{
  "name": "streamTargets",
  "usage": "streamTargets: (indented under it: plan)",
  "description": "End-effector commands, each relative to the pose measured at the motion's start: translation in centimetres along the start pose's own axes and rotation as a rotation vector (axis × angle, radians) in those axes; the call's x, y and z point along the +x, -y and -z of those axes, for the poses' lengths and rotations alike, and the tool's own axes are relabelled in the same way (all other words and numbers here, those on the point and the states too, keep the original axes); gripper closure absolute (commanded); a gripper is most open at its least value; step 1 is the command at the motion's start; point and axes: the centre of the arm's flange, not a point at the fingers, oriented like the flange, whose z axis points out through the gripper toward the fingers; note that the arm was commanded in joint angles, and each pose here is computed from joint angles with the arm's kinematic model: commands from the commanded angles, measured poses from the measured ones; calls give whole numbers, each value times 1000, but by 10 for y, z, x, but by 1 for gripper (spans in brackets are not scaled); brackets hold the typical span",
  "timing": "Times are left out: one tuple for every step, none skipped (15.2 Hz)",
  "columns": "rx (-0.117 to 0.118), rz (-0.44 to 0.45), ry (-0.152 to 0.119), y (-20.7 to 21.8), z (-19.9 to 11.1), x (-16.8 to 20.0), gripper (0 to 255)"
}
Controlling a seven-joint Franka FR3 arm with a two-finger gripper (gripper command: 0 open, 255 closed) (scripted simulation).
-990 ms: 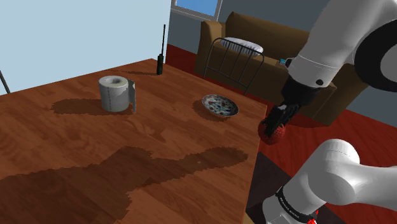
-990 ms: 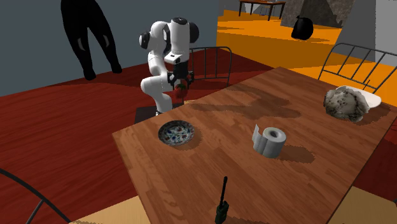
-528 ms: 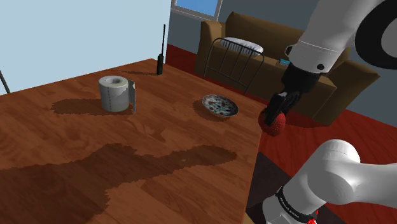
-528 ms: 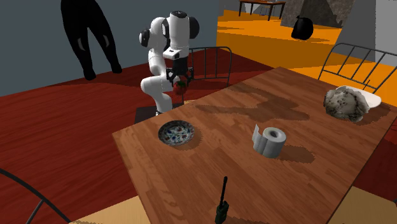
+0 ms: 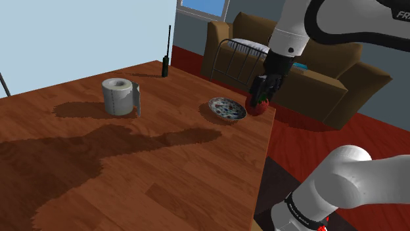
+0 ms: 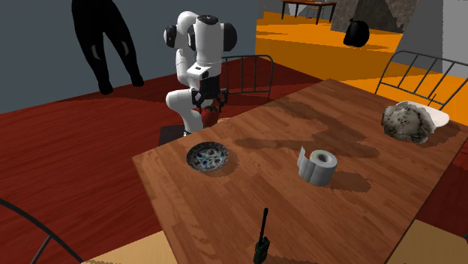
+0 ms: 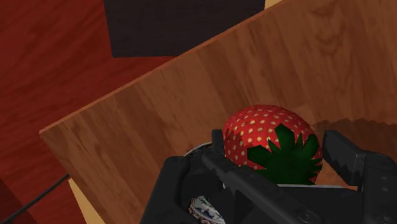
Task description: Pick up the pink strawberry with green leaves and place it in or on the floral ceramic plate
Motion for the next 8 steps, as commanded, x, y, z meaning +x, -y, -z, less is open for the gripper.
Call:
streamTargets:
  plan:
    - [0,0,-1,-8,2,24,255]
    - [0,0,-1,-10,3,37,255]
    - [0,0,-1,-13,3,50,255]
    - [0,0,-1,-16,4,63,255]
    - [0,0,-1,-19,5,76,255]
    - [0,0,-1,-21,5,89,255]
    - [0,0,-1,-26,6,110,255]
    - [0,0,-1,-25,1,110,255]
